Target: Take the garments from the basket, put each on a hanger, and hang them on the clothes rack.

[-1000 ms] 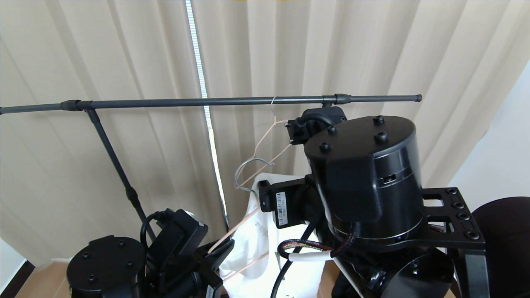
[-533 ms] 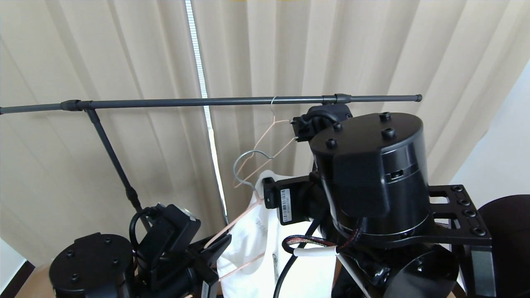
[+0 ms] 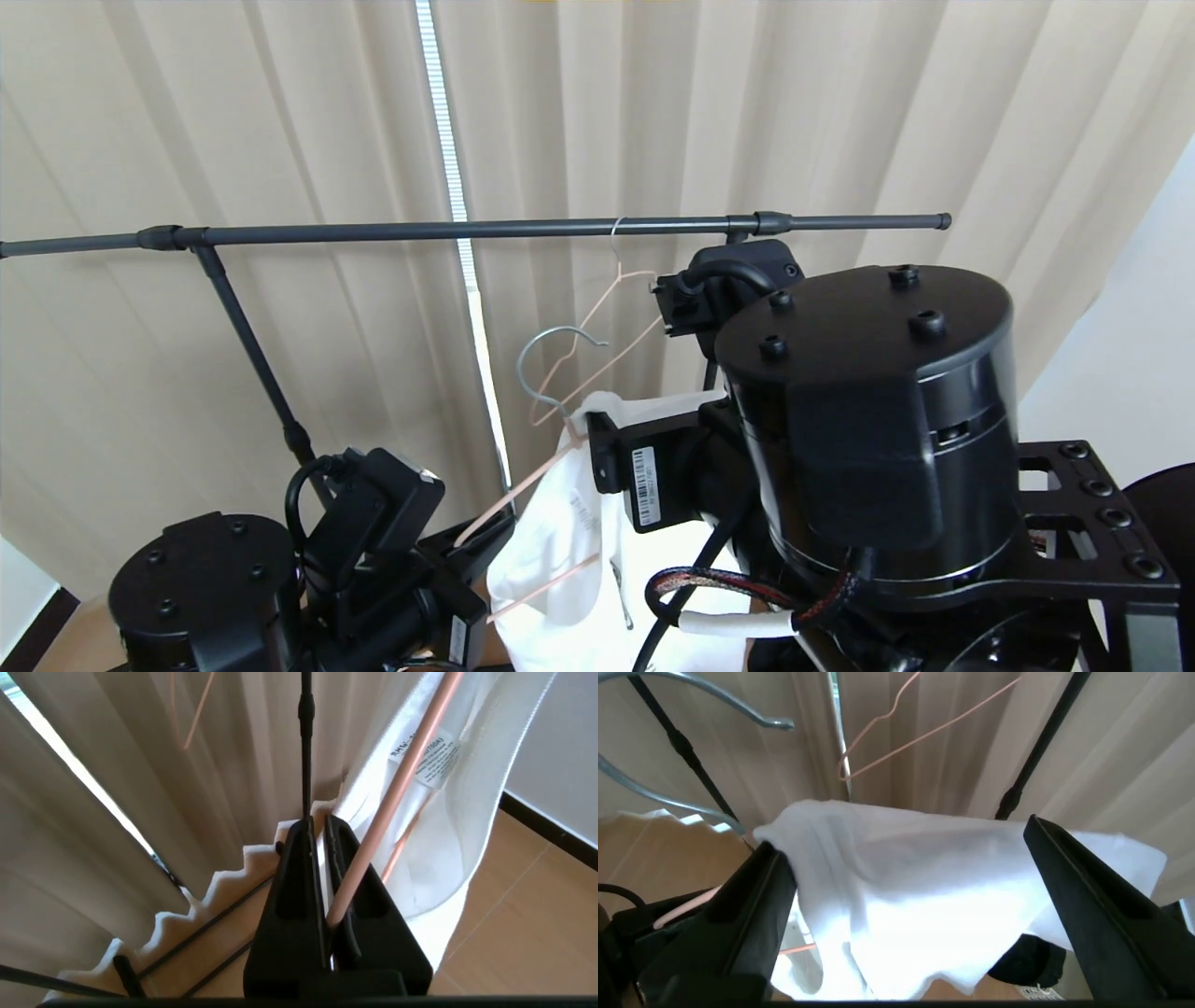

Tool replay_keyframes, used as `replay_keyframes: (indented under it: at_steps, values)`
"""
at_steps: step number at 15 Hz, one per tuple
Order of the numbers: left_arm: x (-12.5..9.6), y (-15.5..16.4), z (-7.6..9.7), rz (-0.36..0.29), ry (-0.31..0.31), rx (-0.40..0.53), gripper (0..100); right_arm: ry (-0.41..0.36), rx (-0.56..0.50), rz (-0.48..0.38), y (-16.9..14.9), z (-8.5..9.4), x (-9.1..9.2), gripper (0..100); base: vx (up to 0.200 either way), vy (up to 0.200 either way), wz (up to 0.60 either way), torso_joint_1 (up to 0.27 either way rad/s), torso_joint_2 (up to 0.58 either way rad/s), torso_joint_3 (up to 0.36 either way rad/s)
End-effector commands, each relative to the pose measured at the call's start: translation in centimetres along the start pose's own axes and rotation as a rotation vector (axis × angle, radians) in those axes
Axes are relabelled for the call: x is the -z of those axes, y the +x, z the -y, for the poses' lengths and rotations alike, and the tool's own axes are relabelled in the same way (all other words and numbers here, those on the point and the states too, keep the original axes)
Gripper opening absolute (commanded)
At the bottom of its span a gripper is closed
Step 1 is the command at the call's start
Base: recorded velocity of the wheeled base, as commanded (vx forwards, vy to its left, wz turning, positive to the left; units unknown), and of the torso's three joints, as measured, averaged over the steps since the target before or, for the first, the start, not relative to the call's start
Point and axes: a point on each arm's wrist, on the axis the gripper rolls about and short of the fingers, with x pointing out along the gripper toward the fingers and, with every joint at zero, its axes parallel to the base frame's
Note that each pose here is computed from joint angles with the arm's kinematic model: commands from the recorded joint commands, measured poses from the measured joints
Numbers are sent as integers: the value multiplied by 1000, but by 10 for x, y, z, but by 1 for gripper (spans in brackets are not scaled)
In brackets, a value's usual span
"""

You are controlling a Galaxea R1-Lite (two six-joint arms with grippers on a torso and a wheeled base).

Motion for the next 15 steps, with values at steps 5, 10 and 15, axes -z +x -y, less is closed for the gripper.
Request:
replay_keyframes:
  at_steps: [5, 10, 15]
  values:
    - [-1, 1, -1, 2, -2, -7, 0, -24, -9, -3, -6, 3, 2, 100, 0, 0, 0, 0, 0, 0]
    - [-1, 1, -1, 7, -4, -5, 0, -56, -22, -3, -13, 11, 1, 100, 0, 0, 0, 0, 0, 0]
    - [-1, 1, -1, 7, -7, -5, 0, -91, -110, -26, -23, 21, 2, 100, 0, 0, 0, 0, 0, 0]
